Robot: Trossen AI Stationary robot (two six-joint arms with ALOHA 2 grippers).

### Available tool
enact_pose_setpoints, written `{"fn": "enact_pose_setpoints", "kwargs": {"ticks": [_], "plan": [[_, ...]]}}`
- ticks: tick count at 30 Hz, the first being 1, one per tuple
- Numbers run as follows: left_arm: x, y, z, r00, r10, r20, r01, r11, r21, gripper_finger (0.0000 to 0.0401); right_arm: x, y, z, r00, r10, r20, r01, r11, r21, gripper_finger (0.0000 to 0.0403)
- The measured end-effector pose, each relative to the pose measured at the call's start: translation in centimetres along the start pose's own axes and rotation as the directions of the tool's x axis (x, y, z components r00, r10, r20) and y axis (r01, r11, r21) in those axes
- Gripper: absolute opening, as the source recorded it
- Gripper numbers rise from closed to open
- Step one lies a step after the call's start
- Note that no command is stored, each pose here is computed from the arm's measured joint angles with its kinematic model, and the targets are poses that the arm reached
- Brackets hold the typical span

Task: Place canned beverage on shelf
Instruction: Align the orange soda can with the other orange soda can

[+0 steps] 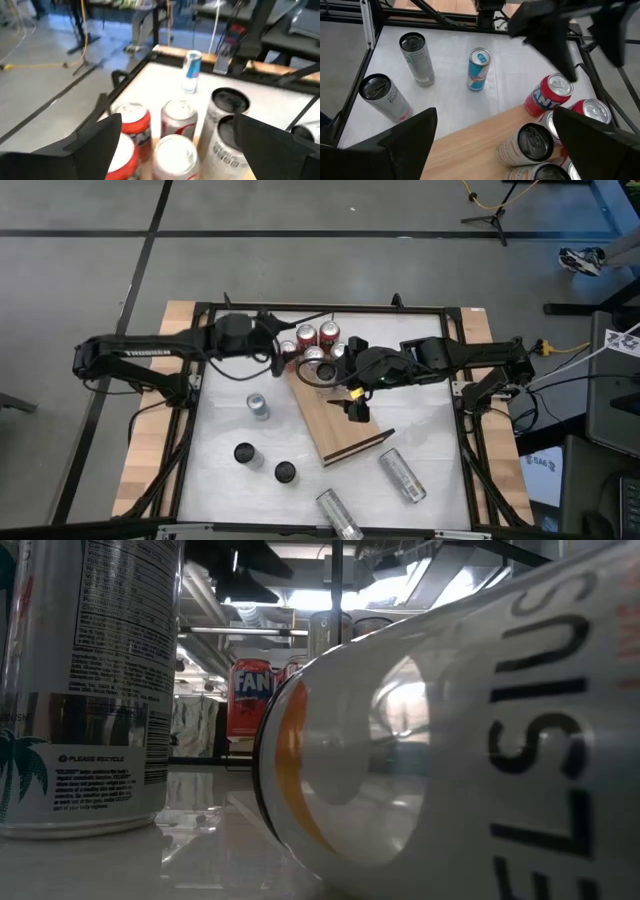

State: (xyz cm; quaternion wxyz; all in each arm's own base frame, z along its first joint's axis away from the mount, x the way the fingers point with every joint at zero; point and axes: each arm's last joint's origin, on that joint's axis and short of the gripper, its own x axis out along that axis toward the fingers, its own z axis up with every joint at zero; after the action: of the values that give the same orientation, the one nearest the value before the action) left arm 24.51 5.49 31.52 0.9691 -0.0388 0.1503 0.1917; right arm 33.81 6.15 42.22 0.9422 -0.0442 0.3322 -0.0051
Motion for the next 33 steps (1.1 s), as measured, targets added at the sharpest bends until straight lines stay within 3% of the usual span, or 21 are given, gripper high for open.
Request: {"fn": "enact_pose_setpoints", "kwargs": {"ticks": [6, 15, 26, 33], "plan": [[-0.9, 1.9, 1.8, 0.989, 0.078, -0.125, -0.085, 0.995, -0.049, 0.0376, 0.0, 0.0, 0.0, 1.000, 0.000, -0.004, 0.000, 1.000, 0.000, 0.0392], [-0.1, 3.4, -0.4, 0.930, 0.132, -0.344, -0.198, 0.966, -0.166, 0.0376, 0.4, 0.1, -0.3, 1.000, 0.000, -0.016, 0.000, 1.000, -0.001, 0.0392], [3.0, 2.7, -2.5, 0.881, 0.122, -0.457, -0.214, 0.965, -0.155, 0.0376, 1.5, 0.2, -1.3, 0.998, -0.003, -0.066, 0.002, 1.000, -0.010, 0.0392], [3.4, 2.7, -2.9, 0.869, 0.130, -0.477, -0.225, 0.963, -0.146, 0.0376, 1.5, 0.2, -1.3, 0.998, -0.003, -0.066, 0.002, 1.000, -0.010, 0.0392]]}}
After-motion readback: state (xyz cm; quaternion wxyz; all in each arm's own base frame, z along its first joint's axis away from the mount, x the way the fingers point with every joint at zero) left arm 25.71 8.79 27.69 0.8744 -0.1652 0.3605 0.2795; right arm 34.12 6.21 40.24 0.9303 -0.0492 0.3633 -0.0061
